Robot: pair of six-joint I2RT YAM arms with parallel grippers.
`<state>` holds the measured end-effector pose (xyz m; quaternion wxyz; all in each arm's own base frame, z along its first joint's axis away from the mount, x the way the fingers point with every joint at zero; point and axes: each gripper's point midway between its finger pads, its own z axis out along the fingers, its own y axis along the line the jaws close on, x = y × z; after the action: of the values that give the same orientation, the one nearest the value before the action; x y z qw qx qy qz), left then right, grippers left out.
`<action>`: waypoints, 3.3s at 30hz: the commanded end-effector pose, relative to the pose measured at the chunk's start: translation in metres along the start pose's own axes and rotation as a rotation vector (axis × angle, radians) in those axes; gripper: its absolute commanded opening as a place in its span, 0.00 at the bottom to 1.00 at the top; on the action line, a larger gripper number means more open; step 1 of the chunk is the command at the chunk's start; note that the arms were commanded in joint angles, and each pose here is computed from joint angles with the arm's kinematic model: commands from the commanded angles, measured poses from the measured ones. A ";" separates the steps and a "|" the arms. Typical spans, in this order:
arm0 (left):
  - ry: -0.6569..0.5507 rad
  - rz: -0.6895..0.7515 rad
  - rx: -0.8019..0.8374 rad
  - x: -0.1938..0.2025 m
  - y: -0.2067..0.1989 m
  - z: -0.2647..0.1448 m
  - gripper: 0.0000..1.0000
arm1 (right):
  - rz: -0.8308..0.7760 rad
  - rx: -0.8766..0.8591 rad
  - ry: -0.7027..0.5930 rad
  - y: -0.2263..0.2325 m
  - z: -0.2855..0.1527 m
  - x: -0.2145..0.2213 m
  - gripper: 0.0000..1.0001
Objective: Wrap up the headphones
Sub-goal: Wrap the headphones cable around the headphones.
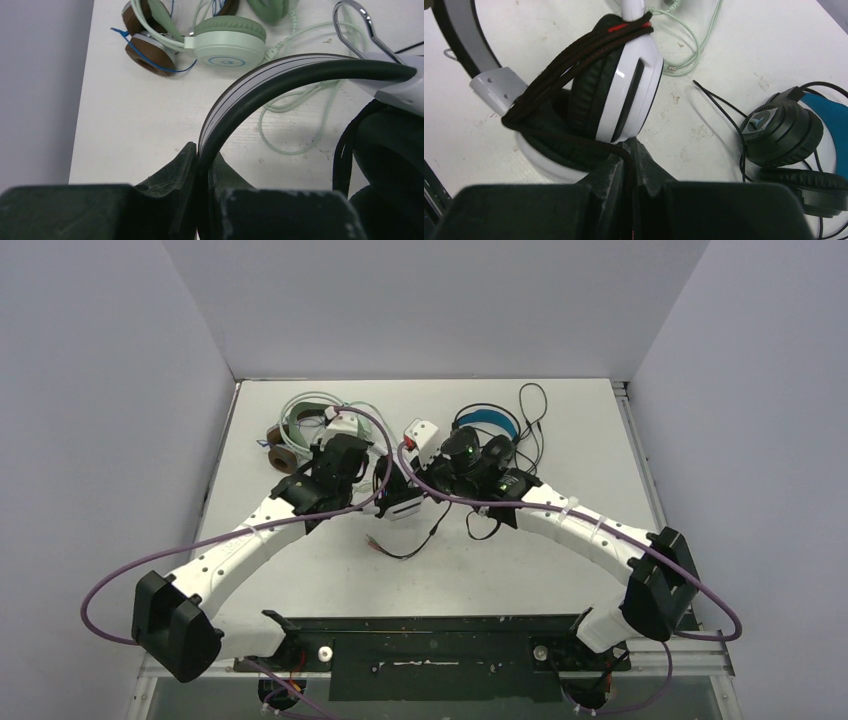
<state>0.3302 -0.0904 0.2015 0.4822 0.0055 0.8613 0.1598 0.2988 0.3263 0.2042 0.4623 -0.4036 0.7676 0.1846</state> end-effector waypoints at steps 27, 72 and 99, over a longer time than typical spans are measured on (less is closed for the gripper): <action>-0.085 0.008 0.497 -0.057 -0.047 -0.068 0.00 | 0.156 0.184 -0.148 -0.099 0.007 -0.024 0.12; -0.107 -0.764 0.969 -0.204 -0.035 -0.167 0.00 | 0.274 -0.104 -0.591 -0.083 -0.059 0.002 0.97; -0.105 -0.811 0.999 -0.218 -0.034 -0.174 0.00 | 0.039 -0.478 -0.675 -0.001 -0.015 -0.057 0.92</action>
<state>0.3111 -0.2024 0.3949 0.4370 -0.0998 0.7986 -0.4016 0.3092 0.3347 0.2288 0.5485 -0.3772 0.5716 0.4797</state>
